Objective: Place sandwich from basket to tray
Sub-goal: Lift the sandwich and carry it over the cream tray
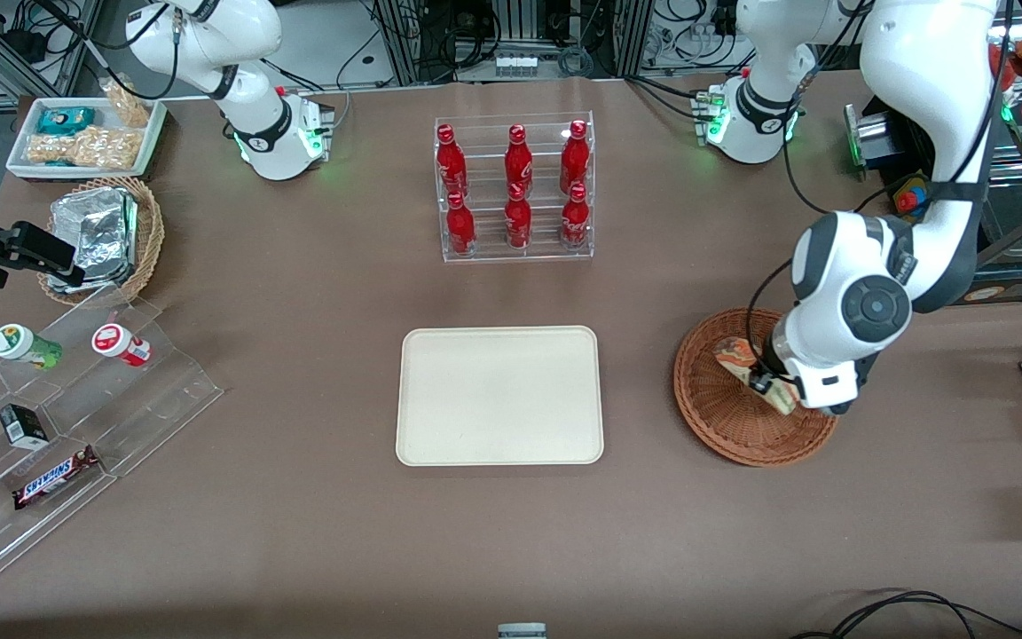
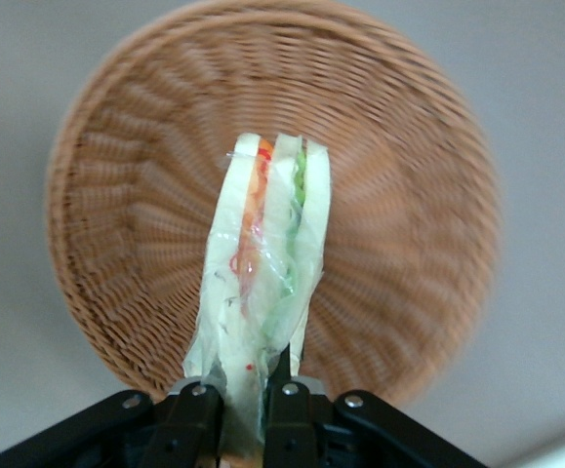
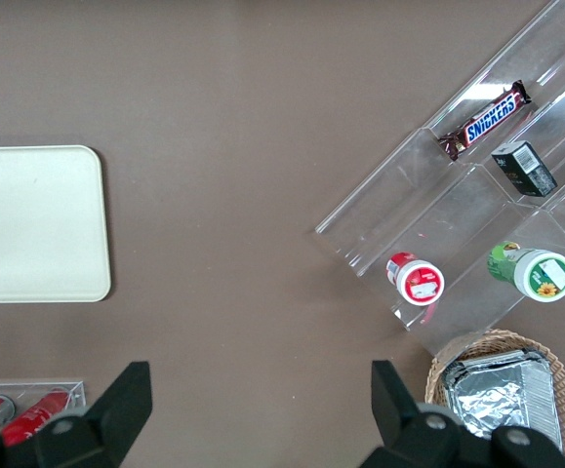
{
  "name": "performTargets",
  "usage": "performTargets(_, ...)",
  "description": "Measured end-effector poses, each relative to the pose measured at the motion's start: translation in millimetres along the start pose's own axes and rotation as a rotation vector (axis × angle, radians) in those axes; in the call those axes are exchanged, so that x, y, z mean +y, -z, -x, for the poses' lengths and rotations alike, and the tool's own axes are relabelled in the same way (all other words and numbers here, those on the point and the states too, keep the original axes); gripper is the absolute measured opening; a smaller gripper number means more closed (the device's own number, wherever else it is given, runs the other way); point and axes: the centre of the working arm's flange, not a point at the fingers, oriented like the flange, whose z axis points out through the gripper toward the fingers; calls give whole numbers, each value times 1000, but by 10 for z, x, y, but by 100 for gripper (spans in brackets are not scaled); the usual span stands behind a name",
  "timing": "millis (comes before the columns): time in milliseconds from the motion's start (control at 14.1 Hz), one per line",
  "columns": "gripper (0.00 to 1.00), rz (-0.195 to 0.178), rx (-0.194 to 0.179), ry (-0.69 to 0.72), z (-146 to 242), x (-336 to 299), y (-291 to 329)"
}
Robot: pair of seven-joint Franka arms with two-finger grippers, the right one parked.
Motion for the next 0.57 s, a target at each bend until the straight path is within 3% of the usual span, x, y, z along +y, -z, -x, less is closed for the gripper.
performTargets(212, 15, 46, 9, -292, 592, 507, 219)
performTargets(566, 14, 89, -6, -523, 1412, 1444, -40)
